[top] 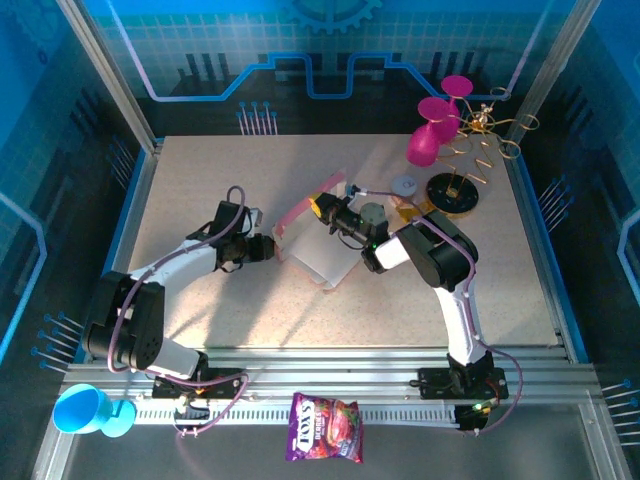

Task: Fold the paper box

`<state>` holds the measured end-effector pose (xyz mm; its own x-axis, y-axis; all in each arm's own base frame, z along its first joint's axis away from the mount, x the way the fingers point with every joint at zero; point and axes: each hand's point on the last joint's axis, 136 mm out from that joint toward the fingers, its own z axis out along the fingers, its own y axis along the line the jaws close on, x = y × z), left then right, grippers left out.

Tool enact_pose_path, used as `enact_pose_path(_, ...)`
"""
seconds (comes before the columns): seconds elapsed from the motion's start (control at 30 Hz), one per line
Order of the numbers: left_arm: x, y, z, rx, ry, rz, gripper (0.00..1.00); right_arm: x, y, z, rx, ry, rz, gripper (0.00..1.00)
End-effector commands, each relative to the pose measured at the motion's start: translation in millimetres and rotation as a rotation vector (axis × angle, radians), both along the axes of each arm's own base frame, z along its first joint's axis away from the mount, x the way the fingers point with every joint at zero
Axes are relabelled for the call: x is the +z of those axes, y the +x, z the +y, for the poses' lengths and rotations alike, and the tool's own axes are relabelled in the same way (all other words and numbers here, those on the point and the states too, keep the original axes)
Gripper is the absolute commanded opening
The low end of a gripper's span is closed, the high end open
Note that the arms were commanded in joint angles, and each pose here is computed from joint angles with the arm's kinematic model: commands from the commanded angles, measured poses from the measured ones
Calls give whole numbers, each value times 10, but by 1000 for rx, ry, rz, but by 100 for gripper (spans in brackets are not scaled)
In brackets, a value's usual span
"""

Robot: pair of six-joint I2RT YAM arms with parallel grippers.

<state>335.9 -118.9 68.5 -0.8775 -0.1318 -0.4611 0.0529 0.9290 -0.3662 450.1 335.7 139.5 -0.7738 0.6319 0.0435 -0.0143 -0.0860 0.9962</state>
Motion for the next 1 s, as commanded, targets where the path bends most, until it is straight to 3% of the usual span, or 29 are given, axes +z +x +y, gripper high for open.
enact_pose_path(0.0, 68, 76, -122, -65, 1, -51, 35, -83, 49, 0, 1, -1, 10, 0)
enact_pose_path(0.97, 107, 28, -434, -181, 73, -128, 39, -110, -56, -73, 58, -4, -19, 0)
